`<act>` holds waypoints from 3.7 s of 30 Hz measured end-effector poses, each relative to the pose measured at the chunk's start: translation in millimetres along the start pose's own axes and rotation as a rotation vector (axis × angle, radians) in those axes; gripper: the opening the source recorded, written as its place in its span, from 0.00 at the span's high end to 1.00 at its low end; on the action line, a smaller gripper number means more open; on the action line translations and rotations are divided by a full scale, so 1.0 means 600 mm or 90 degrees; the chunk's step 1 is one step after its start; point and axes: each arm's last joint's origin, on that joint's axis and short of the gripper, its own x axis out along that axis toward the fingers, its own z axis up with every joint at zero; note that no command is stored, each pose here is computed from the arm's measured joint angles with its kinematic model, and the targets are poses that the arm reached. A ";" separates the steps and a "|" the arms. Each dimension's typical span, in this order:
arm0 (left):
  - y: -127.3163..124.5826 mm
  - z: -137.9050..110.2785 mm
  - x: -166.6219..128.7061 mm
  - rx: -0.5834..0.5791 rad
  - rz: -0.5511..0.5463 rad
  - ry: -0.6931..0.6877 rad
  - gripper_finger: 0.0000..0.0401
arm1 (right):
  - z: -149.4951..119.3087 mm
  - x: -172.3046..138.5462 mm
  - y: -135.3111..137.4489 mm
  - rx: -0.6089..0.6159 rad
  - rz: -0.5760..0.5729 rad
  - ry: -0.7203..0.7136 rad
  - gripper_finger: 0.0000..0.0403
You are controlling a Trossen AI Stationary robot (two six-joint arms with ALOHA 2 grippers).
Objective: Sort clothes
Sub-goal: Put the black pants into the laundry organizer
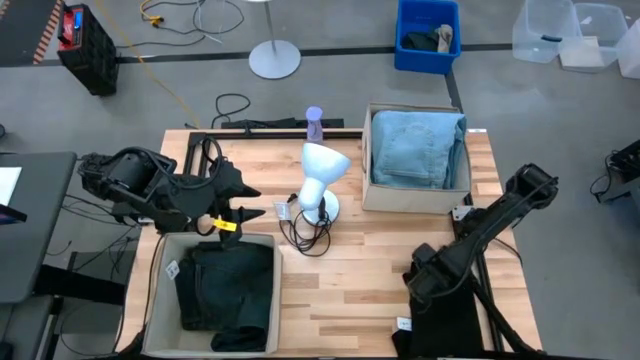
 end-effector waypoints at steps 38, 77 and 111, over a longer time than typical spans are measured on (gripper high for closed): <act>0.005 0.008 0.011 -0.023 0.039 -0.021 0.50 | 0.028 0.028 0.025 -0.086 0.116 0.026 0.97; 0.007 0.008 0.011 -0.024 0.042 -0.022 0.50 | -0.008 -0.356 0.029 -0.265 0.178 -0.445 1.00; 0.042 -0.006 -0.052 -0.025 0.025 -0.035 0.50 | -0.018 -0.628 -0.052 -0.388 0.400 -0.916 1.00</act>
